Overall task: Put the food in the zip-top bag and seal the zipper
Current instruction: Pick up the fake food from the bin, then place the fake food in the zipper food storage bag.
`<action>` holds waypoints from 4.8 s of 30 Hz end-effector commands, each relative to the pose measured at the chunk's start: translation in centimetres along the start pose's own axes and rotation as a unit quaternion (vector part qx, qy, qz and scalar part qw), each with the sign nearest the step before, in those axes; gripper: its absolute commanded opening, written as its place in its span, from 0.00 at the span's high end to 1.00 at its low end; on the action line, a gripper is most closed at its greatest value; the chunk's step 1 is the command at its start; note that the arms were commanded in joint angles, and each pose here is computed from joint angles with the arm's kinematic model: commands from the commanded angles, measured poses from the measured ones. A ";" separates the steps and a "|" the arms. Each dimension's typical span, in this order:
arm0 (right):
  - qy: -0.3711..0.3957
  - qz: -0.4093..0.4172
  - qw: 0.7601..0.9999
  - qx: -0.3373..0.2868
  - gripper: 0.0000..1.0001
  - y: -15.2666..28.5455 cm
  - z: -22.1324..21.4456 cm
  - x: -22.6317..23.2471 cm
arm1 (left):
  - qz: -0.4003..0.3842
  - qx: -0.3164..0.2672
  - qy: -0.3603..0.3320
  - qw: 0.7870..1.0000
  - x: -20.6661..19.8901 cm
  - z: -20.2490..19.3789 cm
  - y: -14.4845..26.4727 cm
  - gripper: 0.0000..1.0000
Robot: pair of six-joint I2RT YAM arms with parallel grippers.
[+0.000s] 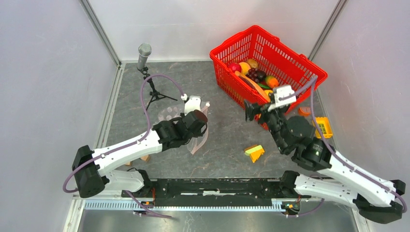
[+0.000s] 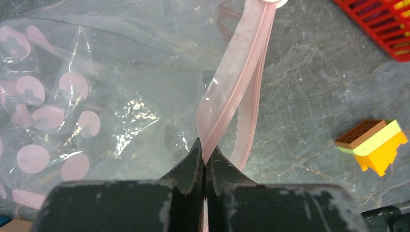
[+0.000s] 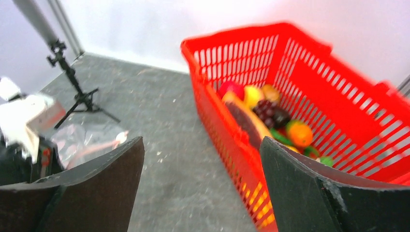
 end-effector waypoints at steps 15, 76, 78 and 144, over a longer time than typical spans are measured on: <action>-0.007 0.072 0.973 0.217 0.21 -20.1 -3.1 -17.0 | -0.132 0.001 0.038 0.991 -0.3 2.6 0.9 0.98; -0.030 0.064 0.994 0.077 1.00 -14.8 -0.2 -15.3 | -0.151 0.017 0.037 0.988 2.0 1.5 2.2 0.98; -0.043 0.082 0.995 0.044 1.00 -13.4 1.6 -14.3 | -0.152 0.014 0.037 0.988 2.1 1.6 2.3 0.98; -0.214 0.248 0.878 0.350 1.00 -1.2 -16.2 10.1 | -0.158 0.098 -0.079 0.979 -0.6 0.9 0.1 0.98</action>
Point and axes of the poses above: each gripper's point midway between its finger pads, its own y axis back along the fingers, its own x axis along the line the jaws close on, z = x × y, the point moved 8 cm from there along y, back along the fingers, and after that the axes turned 3 degrees about y, right-handed, at the moved point
